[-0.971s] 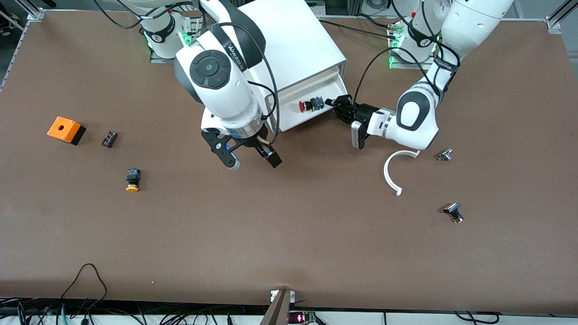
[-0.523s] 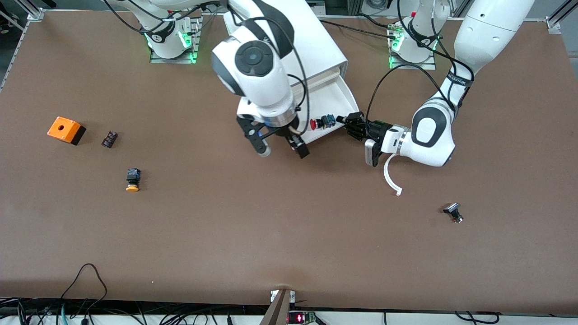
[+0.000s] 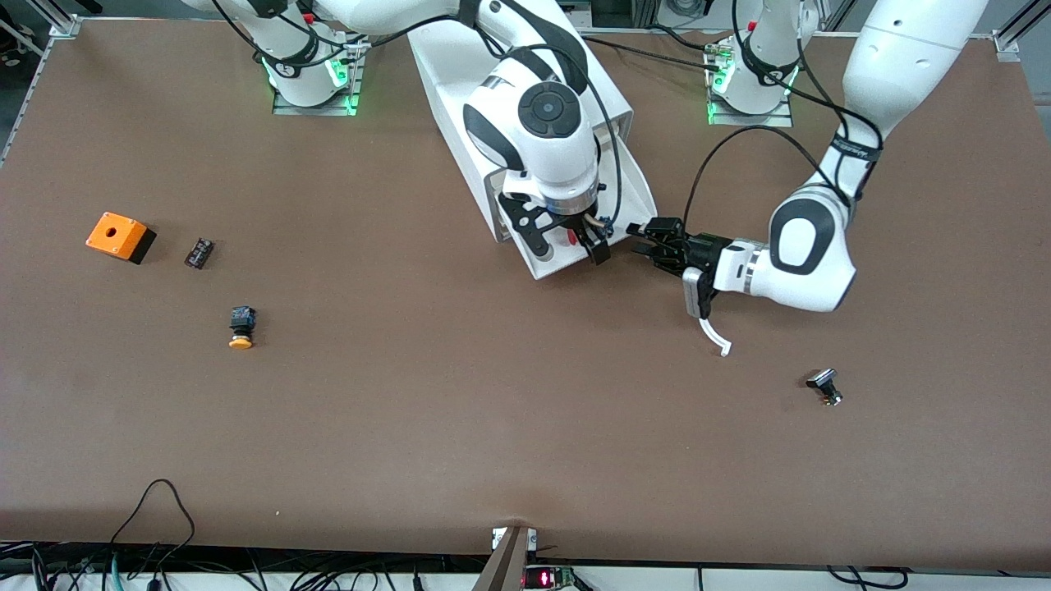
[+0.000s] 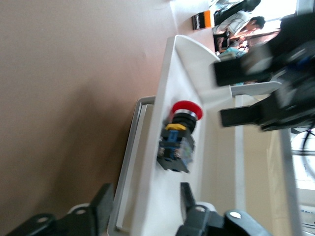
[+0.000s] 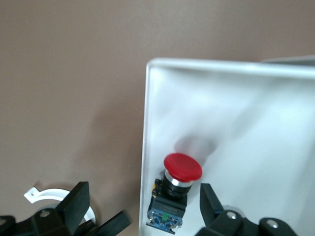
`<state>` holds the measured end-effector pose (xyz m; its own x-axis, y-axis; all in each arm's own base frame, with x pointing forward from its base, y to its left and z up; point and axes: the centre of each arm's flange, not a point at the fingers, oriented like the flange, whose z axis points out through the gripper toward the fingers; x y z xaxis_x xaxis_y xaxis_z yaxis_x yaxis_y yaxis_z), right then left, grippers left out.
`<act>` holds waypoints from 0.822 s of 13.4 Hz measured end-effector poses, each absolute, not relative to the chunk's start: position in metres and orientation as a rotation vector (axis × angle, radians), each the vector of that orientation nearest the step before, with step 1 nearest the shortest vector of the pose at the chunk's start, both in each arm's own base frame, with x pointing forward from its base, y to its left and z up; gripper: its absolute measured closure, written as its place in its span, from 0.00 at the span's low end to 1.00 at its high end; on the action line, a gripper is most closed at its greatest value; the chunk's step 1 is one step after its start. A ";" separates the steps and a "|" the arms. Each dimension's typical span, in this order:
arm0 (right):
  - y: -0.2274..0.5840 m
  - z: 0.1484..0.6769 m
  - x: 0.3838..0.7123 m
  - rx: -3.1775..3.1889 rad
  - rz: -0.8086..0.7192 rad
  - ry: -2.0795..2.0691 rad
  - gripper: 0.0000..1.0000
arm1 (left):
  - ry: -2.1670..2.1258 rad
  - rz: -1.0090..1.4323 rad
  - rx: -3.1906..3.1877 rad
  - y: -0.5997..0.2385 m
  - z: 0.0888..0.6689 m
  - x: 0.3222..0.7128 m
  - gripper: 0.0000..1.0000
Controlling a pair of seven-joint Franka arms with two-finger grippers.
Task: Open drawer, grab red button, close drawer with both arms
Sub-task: 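Release the drawer with the left gripper while the right gripper holds the button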
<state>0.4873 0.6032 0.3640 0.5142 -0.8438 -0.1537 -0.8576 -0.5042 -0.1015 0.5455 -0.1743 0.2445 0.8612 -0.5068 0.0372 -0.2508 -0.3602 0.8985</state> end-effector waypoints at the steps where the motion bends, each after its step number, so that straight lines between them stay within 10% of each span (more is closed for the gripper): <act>1: 0.608 0.357 0.483 -2.582 0.129 1.476 0.00 | -0.551 -0.372 1.999 -0.172 0.270 0.553 0.23; 3: 0.616 0.346 0.476 -2.580 0.136 1.486 0.01 | -0.525 -0.512 2.130 -0.168 0.324 0.569 0.03; 7: 0.625 0.335 0.465 -2.594 0.144 1.489 0.06 | -0.353 -0.702 2.466 -0.177 0.395 0.588 0.00; 11: 0.625 0.335 0.465 -2.594 0.142 1.490 0.49 | -0.262 -0.781 2.800 -0.191 0.405 0.586 0.00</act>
<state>0.4651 0.6246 0.3345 0.5030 -0.8503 -0.1546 -0.8642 -0.4968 -0.0794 0.5858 -0.1909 0.4053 0.8425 -0.2296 -0.4872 -0.1110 -0.9592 0.2600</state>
